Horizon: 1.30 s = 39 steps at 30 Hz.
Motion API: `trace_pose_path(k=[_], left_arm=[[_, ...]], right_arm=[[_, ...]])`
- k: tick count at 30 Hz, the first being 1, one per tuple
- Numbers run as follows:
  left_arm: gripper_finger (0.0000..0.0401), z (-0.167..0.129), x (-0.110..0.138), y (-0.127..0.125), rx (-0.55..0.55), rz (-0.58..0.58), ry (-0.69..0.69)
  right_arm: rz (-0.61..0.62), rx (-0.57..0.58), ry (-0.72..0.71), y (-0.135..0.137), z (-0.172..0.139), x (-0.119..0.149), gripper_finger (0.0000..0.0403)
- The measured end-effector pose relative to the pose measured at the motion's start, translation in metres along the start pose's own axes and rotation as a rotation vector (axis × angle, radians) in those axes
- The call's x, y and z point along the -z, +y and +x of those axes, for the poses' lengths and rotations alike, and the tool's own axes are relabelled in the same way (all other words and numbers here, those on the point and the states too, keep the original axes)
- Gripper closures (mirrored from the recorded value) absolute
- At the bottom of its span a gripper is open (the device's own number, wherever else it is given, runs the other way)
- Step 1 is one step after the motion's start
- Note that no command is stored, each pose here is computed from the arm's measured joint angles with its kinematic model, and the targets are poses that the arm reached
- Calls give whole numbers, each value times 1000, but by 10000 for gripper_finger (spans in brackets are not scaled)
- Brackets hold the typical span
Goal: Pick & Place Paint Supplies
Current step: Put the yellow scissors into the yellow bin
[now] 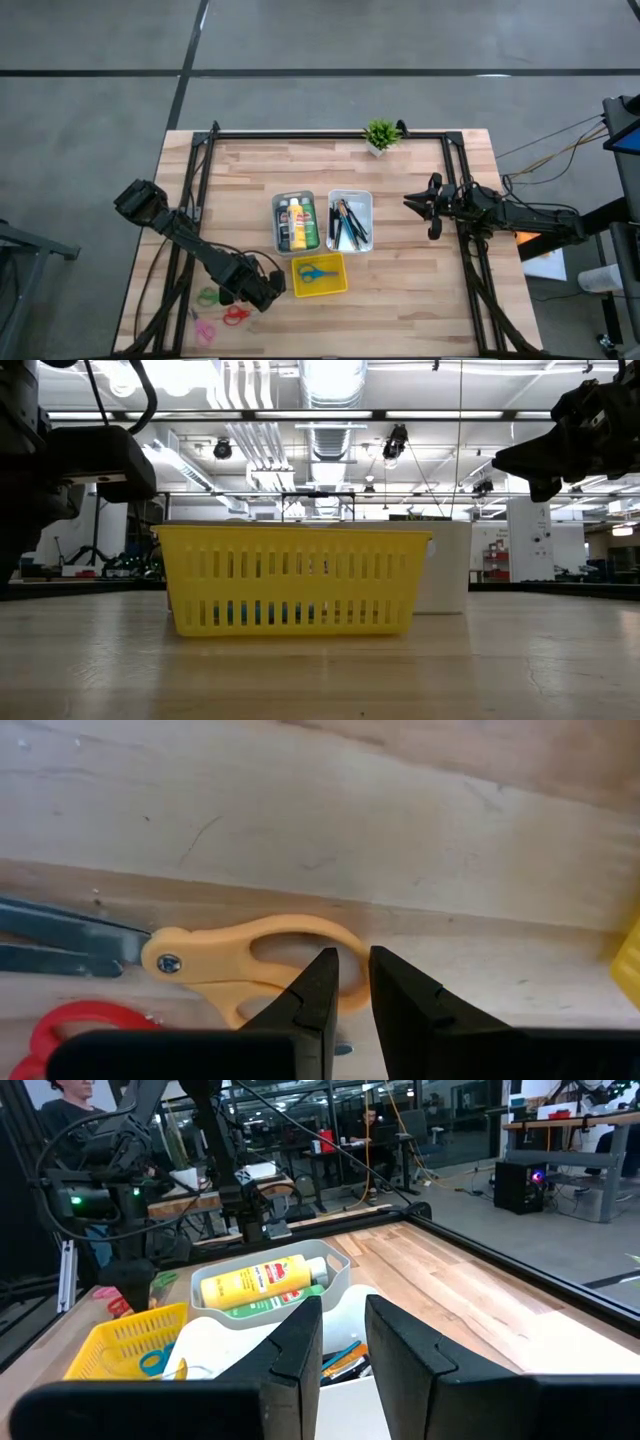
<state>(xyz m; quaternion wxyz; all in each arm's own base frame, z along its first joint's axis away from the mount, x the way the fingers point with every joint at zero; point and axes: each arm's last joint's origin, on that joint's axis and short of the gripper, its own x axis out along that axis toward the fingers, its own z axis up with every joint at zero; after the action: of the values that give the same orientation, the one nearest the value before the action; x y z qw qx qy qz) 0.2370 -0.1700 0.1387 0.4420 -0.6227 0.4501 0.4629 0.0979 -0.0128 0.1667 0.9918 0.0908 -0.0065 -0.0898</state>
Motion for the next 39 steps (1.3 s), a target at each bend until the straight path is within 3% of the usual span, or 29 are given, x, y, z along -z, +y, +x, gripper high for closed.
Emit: trace_pose_path(k=[16,24,39], left_arm=[[342,1,1,4,-79,10,63],[396,1,0,5,-92,9,50],[392,3,-1,6,-77,10,65]], right_arm=[[0,0,0,0,0,0,325],[0,0,0,0,0,0,325],[0,0,0,0,0,0,325]])
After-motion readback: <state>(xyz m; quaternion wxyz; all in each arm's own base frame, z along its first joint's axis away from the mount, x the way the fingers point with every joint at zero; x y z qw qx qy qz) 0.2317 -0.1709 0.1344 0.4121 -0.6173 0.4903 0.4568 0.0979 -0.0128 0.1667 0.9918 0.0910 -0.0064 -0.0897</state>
